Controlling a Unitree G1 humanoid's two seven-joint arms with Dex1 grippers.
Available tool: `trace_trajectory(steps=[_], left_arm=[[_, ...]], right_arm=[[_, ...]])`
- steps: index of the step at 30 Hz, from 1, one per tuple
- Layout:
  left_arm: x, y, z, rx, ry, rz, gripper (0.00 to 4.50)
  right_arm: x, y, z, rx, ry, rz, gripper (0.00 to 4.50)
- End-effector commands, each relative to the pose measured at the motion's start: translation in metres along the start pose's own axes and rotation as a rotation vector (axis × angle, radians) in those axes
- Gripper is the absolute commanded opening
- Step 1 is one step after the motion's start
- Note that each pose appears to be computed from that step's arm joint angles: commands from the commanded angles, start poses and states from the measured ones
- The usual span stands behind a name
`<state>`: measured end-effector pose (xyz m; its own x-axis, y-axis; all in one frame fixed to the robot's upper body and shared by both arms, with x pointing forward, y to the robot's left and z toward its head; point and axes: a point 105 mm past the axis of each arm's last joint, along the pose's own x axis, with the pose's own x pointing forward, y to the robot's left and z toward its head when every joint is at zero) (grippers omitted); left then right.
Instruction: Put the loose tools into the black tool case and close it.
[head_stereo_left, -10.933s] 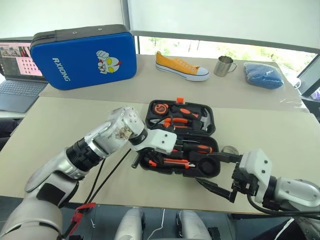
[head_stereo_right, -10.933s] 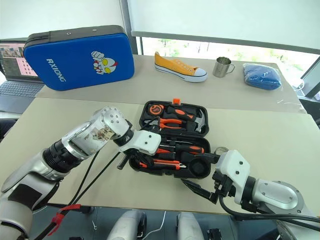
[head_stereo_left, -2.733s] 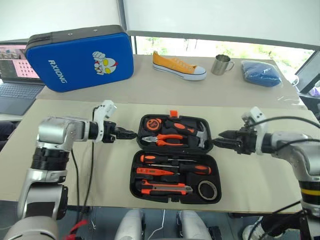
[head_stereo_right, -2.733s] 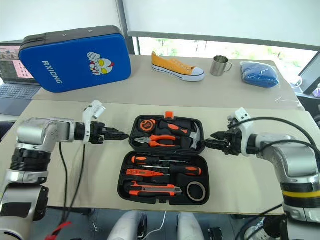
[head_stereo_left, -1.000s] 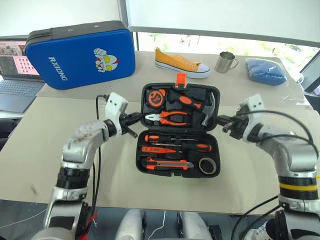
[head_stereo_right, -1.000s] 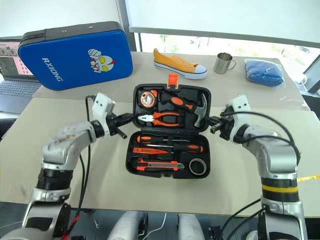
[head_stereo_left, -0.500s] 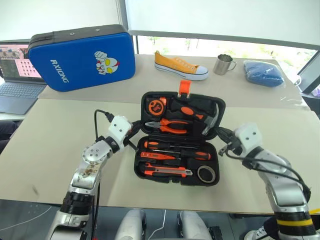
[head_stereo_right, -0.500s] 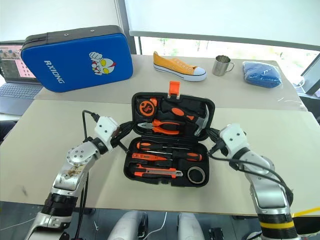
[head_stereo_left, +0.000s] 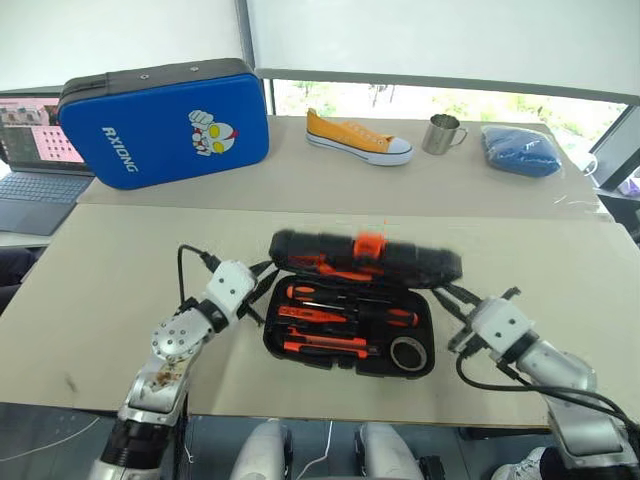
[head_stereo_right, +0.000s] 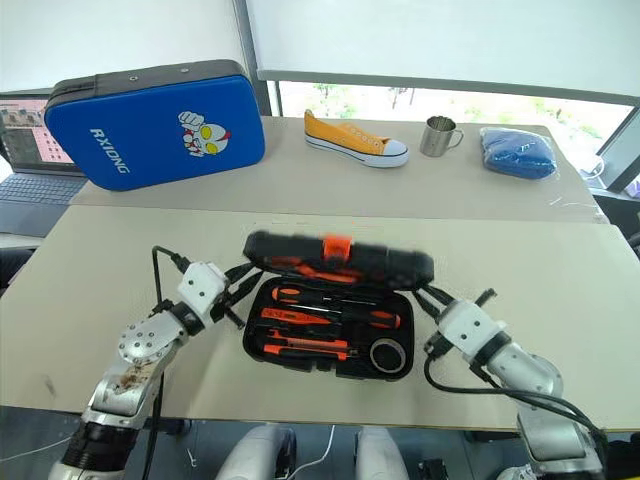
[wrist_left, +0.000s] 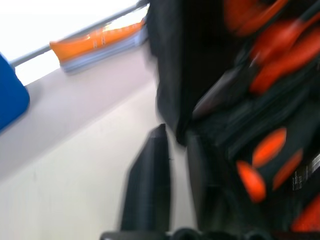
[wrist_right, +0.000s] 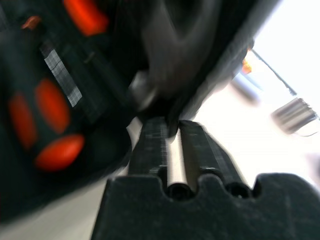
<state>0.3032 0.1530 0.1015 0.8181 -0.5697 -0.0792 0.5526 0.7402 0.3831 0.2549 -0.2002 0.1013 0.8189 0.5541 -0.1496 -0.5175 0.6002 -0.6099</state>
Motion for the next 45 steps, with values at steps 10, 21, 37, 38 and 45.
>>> trace_trajectory(steps=[10,21,37,38,45], left_arm=[[-0.062,0.084,0.018,-0.029,0.262,-0.231,4.49],[0.051,0.054,0.022,0.192,0.152,-0.509,2.34],[0.017,-0.016,0.039,0.248,0.132,-0.927,0.07],[0.018,-0.011,0.039,0.255,0.135,-0.897,0.07],[0.033,0.031,0.088,0.205,0.087,-0.794,0.07]], right_arm=[[-0.115,0.033,0.051,0.407,0.172,0.629,3.52],[-0.056,0.071,0.026,0.238,0.148,0.738,0.16],[0.015,-0.022,0.019,0.201,0.104,0.362,0.00],[0.012,-0.021,0.018,0.199,0.109,0.370,0.00],[-0.022,-0.009,0.034,0.270,0.105,0.510,0.00]])
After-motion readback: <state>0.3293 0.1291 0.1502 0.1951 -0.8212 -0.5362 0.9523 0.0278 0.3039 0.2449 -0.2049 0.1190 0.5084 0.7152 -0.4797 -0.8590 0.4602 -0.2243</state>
